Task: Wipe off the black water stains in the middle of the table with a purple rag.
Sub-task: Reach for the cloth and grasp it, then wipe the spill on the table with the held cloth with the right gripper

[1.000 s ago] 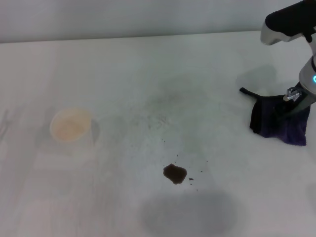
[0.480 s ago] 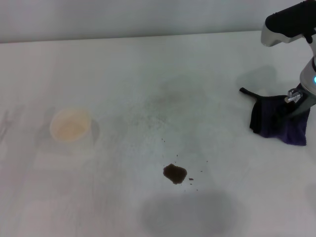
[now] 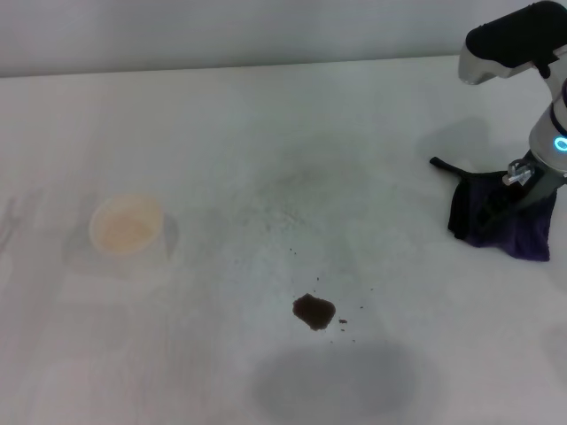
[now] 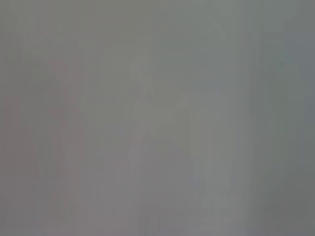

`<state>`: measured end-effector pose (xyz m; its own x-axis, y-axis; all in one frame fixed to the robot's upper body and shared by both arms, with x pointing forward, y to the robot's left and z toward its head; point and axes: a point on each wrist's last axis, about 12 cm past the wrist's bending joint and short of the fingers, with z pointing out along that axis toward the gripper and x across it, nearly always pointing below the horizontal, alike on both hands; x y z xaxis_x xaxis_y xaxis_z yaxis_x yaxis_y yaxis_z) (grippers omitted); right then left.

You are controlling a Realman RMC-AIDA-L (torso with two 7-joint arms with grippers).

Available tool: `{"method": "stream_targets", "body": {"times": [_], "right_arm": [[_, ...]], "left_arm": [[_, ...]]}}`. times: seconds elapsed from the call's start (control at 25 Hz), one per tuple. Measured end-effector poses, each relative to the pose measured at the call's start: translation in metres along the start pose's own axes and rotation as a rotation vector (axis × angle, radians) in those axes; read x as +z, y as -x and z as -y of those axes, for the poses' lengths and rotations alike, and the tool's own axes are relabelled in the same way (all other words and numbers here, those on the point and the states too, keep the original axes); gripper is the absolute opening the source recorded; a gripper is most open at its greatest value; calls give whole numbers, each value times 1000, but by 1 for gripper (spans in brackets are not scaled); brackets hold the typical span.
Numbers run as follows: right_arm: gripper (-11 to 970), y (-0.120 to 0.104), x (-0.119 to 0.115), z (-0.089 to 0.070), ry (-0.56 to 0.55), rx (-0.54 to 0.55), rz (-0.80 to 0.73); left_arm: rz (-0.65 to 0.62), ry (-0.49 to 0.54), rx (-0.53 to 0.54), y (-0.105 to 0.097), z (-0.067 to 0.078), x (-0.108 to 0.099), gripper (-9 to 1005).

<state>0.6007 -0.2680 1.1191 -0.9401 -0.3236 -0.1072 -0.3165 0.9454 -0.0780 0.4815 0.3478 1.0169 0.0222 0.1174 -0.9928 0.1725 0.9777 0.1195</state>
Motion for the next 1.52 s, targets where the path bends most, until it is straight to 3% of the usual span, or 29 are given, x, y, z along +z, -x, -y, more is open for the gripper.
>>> {"method": "stream_targets", "body": {"times": [0.24,0.96,1.4,1.52], "right_arm": [[680,-1,4,0,-6,8,-25],[602,-6,9,1,-26,41,-54],[402,-3,8,-3,-38,12,-57],[171,-3,8,-4,-42,3,-58]], "left_arm": [[-1,0,1,0,-1,0,862],[-3,-2,3,0,-1,2,861],[-7,3,3,0,-2,0,861],[-7,5,2,-1,-2,0,861]]}}
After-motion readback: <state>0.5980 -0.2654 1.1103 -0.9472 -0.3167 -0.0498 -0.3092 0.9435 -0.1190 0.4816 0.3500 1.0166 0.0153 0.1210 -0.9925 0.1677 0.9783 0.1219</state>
